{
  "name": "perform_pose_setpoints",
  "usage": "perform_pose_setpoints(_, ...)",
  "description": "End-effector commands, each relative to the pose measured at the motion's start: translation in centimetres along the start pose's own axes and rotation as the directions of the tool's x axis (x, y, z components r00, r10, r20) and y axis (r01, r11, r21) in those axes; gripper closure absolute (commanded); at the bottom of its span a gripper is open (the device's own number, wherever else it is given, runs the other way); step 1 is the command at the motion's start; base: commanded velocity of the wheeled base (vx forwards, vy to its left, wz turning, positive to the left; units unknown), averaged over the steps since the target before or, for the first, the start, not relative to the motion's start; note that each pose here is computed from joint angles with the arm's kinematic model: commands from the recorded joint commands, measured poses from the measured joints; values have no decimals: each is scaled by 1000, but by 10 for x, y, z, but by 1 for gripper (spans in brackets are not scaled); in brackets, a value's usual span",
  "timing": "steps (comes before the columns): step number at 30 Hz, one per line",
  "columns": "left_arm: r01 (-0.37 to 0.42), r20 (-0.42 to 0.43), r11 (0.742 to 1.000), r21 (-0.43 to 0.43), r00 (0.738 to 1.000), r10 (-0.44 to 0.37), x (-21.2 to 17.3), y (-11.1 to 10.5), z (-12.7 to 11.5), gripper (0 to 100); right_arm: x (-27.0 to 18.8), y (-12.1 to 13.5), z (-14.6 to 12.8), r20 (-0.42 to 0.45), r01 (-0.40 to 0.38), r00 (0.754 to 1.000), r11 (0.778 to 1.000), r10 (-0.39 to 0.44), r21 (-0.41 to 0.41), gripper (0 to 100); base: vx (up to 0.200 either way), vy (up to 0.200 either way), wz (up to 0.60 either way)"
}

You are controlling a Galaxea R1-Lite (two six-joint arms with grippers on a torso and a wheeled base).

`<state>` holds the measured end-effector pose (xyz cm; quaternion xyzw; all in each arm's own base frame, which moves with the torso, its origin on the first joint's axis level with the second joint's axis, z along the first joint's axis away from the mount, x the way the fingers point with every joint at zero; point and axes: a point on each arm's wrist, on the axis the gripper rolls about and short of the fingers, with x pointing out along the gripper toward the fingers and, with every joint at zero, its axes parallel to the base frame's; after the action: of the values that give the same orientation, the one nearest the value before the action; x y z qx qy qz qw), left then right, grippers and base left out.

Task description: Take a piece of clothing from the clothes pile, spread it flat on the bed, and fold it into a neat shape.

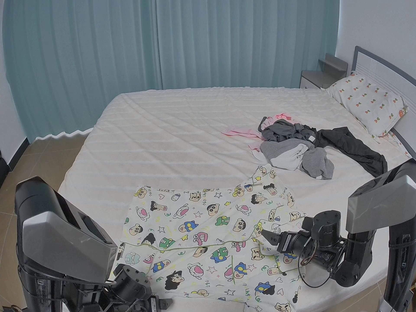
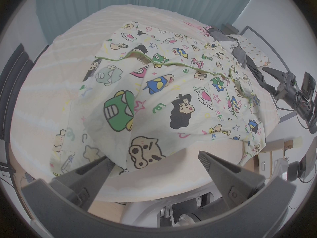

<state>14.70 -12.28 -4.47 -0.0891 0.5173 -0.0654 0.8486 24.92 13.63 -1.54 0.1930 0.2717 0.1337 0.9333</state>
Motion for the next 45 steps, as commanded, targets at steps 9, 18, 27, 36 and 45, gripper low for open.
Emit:
perform_pose_setpoints(9, 3, 139, 982, -189, 990, 23, -16, 1, 16, 0, 0, 1, 1, 9, -5, 1000, 1000, 5, 0, 0, 0, 0, 0)
perform_pose_setpoints(18, -15, 179, 943, -334, 981, 79, -10, 7, 26, 0, 0, 3, 0, 6, -12, 1000, 1000, 12, -1, 0, 0, 0, 0)
perform_pose_setpoints(27, -42, 152, 836, -547, 977, 148, -1, 21, 28, 0, 0, 3, -2, -1, -12, 1000, 1000, 12, -4, 0, 0, 0, 0)
perform_pose_setpoints(36, -20, 229, 712, -702, 940, 253, 12, 32, 49, 0, -3, 4, -5, -15, -13, 1000, 1000, 13, -8, 0, 0, 0, 0)
perform_pose_setpoints(45, -24, 227, 686, -727, 935, 274, 12, 38, 52, 100, -3, 7, -6, -19, -22, 1000, 1000, 22, -12, 0, 0, 0, 0)
